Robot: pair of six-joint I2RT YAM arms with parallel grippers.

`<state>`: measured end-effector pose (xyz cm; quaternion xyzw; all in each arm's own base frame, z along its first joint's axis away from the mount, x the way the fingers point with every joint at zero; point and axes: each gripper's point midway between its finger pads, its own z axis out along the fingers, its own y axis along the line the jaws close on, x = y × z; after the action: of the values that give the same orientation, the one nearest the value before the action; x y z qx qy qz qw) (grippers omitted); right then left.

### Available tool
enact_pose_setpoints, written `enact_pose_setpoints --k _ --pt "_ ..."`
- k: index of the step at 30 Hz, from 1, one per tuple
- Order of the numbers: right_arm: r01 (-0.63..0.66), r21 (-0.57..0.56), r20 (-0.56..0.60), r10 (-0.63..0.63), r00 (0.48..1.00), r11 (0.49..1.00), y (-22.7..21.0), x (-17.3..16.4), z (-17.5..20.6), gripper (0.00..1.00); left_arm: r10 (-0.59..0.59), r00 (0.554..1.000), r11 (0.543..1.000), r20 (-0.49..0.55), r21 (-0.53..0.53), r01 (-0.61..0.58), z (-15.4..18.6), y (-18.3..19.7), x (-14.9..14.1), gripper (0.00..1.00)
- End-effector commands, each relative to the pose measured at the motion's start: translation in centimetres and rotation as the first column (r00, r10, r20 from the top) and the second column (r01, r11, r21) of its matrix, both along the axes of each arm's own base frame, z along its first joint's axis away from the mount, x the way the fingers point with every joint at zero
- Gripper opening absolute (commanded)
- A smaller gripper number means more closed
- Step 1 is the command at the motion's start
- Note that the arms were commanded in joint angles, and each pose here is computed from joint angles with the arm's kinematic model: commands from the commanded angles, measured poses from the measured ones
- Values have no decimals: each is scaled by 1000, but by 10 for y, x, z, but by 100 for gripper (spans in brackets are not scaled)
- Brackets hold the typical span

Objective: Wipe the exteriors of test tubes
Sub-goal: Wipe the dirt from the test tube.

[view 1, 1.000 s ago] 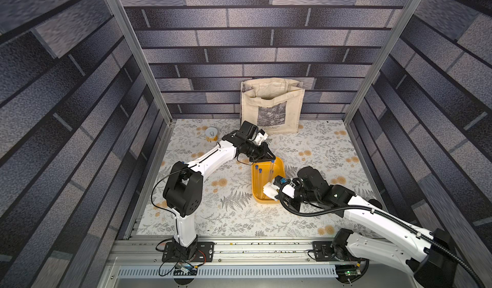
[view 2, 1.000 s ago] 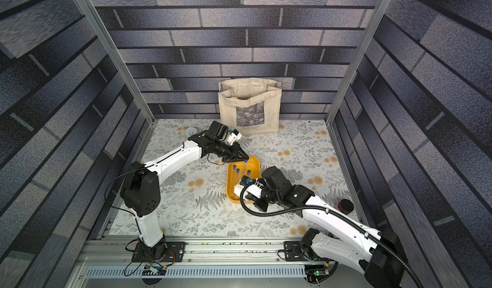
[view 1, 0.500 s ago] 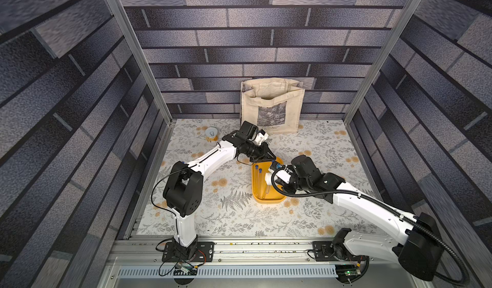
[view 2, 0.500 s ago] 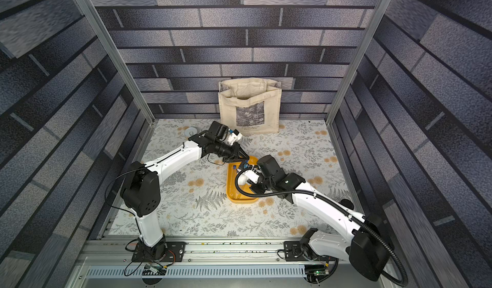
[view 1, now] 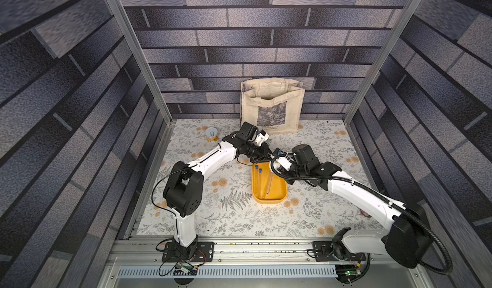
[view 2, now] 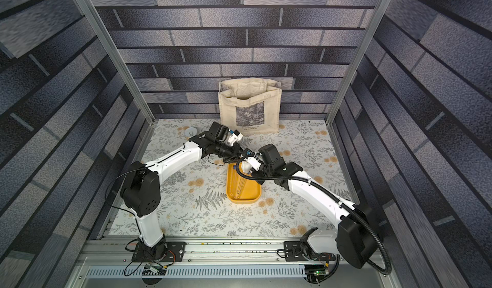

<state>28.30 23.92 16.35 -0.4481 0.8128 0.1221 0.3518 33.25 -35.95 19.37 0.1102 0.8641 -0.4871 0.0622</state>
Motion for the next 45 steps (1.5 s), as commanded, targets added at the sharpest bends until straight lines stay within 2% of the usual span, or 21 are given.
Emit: enact_pose_setpoints --k 1,4,17,26,33,45 --pt "-7 27 -12 7 1000 1000 4 -1 6 0 -13 1000 1000 14 -25 14 12 1 -6 11" --pt "-32 54 -10 32 999 998 7 -11 6 0 -9 1000 1000 17 -26 10 13 2 -5 11" --pt "-153 48 -25 154 988 987 22 -82 -15 0 -6 1000 1000 18 -23 7 14 2 -4 11" --pt "-169 56 -31 171 985 984 25 -105 -17 0 -8 1000 1000 17 -22 9 13 2 -4 12" --pt "-116 -5 -5 116 993 993 24 -85 -19 0 -13 1000 1000 16 -24 14 14 0 -4 11" --pt "72 28 -20 -71 997 997 10 -6 0 0 -23 1000 999 9 -25 24 12 -2 -6 12"
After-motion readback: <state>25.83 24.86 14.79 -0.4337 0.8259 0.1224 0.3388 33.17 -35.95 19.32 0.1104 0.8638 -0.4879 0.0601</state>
